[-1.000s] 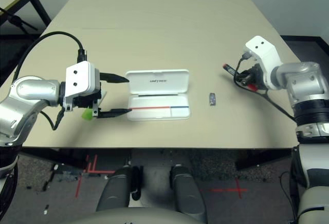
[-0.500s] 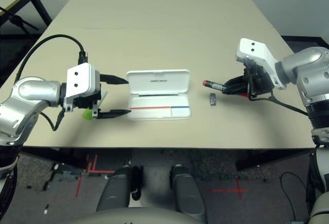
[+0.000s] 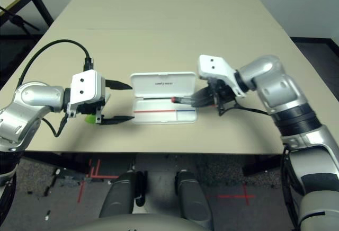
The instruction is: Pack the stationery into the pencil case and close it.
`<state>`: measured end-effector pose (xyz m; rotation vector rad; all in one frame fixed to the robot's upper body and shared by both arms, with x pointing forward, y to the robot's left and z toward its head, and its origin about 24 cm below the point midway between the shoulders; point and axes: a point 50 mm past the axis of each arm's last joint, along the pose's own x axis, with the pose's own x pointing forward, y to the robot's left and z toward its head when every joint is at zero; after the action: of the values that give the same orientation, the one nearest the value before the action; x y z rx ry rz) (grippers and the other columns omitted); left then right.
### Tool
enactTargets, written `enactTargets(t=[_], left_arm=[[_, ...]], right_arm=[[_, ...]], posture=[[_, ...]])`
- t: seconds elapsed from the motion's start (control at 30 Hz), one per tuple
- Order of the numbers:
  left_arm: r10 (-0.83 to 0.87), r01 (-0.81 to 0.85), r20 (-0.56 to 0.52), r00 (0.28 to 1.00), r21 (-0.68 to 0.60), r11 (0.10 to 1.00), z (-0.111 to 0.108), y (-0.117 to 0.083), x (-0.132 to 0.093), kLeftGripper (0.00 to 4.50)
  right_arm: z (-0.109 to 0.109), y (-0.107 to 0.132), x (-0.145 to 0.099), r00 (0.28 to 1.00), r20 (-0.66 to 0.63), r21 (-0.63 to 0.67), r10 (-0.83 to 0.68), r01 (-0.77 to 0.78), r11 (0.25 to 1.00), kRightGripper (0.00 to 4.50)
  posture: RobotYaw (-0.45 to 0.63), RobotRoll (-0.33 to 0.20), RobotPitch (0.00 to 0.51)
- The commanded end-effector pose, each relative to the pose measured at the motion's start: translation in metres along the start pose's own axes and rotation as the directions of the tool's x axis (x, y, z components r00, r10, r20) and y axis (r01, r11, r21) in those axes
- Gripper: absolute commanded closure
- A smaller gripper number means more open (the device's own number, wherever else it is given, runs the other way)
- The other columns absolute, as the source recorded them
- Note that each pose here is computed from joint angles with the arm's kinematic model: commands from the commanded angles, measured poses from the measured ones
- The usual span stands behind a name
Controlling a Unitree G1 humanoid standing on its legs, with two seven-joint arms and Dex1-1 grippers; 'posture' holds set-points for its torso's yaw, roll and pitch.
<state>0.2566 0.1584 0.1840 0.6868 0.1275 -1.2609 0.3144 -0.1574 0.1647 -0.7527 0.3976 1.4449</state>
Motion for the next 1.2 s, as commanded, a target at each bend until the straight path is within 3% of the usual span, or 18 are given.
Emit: enactTargets(t=[0.03, 0.53, 0.67, 0.9, 1.2], left_arm=[[-0.001, 0.001, -0.01, 1.0, 0.012, 1.0, 0.001, -0.004, -0.001, 0.0], [0.008, -0.008, -0.013, 1.0, 0.002, 1.0, -0.001, -0.008, -0.001, 0.0], [0.008, -0.008, -0.016, 1.0, 0.0, 1.0, -0.002, -0.009, -0.002, 0.0], [0.008, -0.009, -0.024, 1.0, -0.005, 1.0, -0.003, -0.009, -0.003, 0.0], [0.014, -0.015, -0.035, 0.999, -0.022, 1.0, -0.007, -0.007, -0.003, 0.0]], right_arm=[[0.001, -0.002, 0.01, 1.0, -0.008, -0.039, -0.014, 0.014, 0.999, 3.99], [0.003, -0.006, 0.044, 0.995, 0.066, -0.149, -0.08, 0.089, 0.985, 3.99], [0.004, -0.008, 0.038, 0.991, 0.101, -0.16, -0.088, 0.104, 0.982, 2.58], [0.0, 0.0, 0.016, 0.984, 0.171, -0.071, -0.046, 0.059, 0.996, 0.02], [-0.012, 0.026, -0.035, 0.971, 0.24, 0.21, -0.015, -0.037, 0.977, 0.02]], posture=[[0.07, 0.0, 0.114], [0.08, 0.0, 0.114], [0.08, 0.0, 0.114], [0.07, 0.0, 0.117], [0.07, 0.0, 0.116]])
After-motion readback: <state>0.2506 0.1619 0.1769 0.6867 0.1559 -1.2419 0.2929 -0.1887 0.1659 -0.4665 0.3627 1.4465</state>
